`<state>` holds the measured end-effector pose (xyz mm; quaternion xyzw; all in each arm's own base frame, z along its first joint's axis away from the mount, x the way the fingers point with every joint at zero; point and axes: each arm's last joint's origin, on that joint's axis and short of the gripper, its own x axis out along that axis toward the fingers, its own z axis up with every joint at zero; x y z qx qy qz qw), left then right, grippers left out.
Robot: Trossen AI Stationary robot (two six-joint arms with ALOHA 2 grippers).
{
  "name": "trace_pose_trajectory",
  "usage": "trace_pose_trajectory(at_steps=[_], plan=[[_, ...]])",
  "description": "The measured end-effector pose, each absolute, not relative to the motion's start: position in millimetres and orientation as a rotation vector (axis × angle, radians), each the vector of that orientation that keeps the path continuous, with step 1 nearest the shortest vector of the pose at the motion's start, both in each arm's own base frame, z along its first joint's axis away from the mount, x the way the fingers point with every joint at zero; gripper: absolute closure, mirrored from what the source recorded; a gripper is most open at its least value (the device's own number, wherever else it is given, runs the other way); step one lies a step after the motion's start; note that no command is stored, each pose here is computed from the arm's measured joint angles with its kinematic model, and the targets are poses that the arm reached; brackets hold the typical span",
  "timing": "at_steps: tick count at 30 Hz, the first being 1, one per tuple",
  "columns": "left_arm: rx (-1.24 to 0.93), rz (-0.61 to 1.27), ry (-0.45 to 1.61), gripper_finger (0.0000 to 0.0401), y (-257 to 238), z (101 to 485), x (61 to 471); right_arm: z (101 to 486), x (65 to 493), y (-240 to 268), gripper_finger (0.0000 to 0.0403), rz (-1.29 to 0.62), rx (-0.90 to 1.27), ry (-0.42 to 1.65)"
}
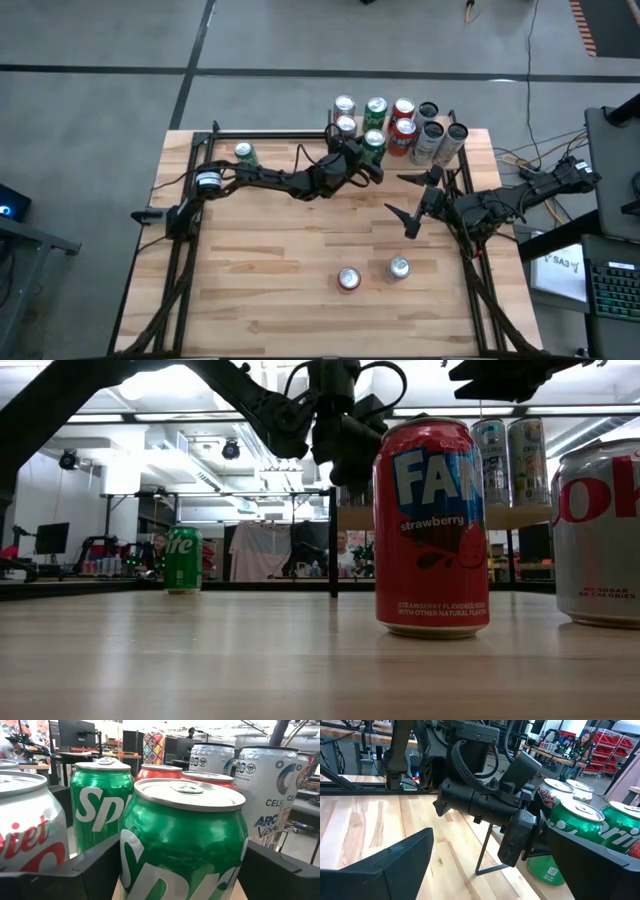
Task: Place canned beverage on shelf
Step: Put the bottom green soda can on the shelf aligned in front of the other green soda can
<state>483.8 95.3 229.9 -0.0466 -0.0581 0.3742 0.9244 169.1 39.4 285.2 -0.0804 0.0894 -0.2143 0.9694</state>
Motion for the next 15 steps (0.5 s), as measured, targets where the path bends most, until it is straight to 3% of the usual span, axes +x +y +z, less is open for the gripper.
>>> trace_pose_trajectory(at_steps=[15], plan=[[-0.109,0.758,-0.141,0.0031,91.6,237.6,482.5,284.5,169.0,39.3,0.0024,-0.433,-0.166,0.187]])
